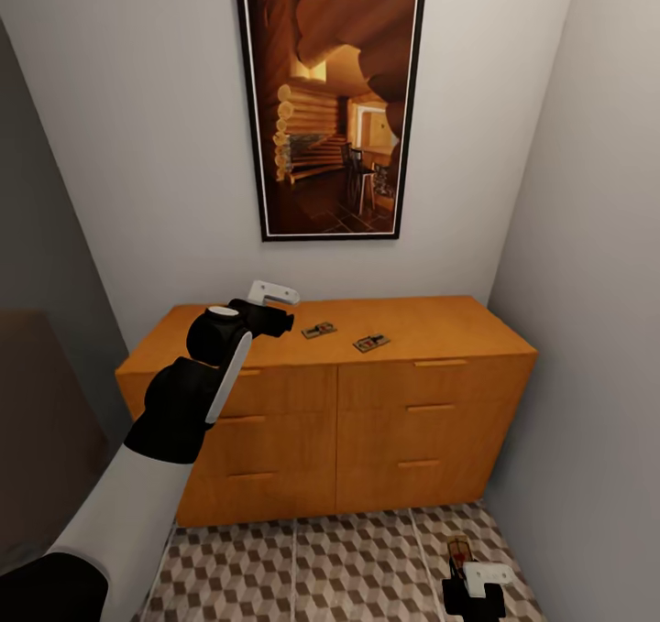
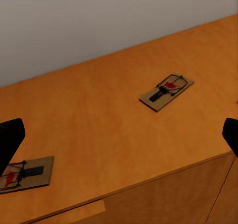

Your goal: Take the four mousetraps from the cabinet in the bathroom and place them on the bathroom floor. Make sure all four end up on the same floor surface, and ensure that at least two of them are either under or directly next to the same bathroom sink.

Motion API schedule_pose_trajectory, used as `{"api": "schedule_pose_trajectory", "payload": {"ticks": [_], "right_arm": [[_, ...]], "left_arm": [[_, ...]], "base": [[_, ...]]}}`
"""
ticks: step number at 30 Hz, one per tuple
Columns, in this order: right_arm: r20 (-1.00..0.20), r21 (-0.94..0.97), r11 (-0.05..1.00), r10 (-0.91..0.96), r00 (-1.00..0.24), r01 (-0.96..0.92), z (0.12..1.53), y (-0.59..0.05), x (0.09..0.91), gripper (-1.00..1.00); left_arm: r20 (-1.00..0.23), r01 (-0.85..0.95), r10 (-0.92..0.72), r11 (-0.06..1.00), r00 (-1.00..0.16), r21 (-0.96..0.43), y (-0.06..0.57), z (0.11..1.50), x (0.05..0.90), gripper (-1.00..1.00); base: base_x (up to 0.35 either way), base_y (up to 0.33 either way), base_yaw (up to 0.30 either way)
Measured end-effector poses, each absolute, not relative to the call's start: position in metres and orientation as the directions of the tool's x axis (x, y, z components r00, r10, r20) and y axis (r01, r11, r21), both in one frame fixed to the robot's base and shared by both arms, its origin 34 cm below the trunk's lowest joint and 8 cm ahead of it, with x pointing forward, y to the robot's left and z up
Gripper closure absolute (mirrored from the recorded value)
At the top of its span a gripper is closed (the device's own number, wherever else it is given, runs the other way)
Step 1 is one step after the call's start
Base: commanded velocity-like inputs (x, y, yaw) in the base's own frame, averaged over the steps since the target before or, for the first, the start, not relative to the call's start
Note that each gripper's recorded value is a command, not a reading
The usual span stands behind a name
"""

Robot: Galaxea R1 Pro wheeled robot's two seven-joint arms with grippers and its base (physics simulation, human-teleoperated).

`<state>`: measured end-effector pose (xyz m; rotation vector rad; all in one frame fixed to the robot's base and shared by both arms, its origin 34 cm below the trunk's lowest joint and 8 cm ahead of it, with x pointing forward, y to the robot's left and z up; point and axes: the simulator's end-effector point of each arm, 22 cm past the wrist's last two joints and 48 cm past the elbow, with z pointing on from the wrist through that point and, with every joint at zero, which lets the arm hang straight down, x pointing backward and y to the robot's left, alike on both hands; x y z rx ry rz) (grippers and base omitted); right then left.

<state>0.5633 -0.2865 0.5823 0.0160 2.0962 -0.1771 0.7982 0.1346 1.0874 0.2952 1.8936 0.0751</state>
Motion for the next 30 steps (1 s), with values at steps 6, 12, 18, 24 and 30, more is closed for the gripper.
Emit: {"api": "schedule_pose_trajectory", "payload": {"ticks": [6, 12, 18, 24, 30], "right_arm": [[-0.828, -0.123, 0.989, -0.059, -0.557, 0.078, 0.561, -0.287, 0.526, 1.00], [-0.766, -0.113, 0.993, -0.062, -0.640, 0.039, 0.526, -0.282, 0.447, 1.00], [-0.764, -0.043, 0.998, -0.057, -0.642, -0.037, 0.515, -0.256, 0.378, 1.00], [-0.783, 0.000, 0.998, -0.039, -0.621, -0.062, 0.519, -0.236, 0.338, 1.00], [-0.786, 0.006, 0.998, -0.036, -0.618, -0.065, 0.520, -0.233, 0.332, 1.00]], "left_arm": [[-0.912, 0.169, 0.243, 0.966, -0.330, 0.196, 0.135, 1.076, 0.798, -1.00], [-0.910, 0.170, 0.243, 0.966, -0.336, 0.196, 0.135, 1.072, 0.798, -1.00], [-0.910, 0.169, 0.244, 0.966, -0.335, 0.196, 0.136, 1.072, 0.798, -1.00], [-0.910, 0.170, 0.243, 0.966, -0.335, 0.196, 0.135, 1.072, 0.798, -1.00], [-0.910, 0.170, 0.243, 0.966, -0.335, 0.196, 0.135, 1.072, 0.797, -1.00]], "base": [[0.043, 0.000, 0.000], [0.006, 0.000, 0.000], [0.000, 0.000, 0.000], [0.000, 0.000, 0.000], [0.043, 0.000, 0.000]]}}
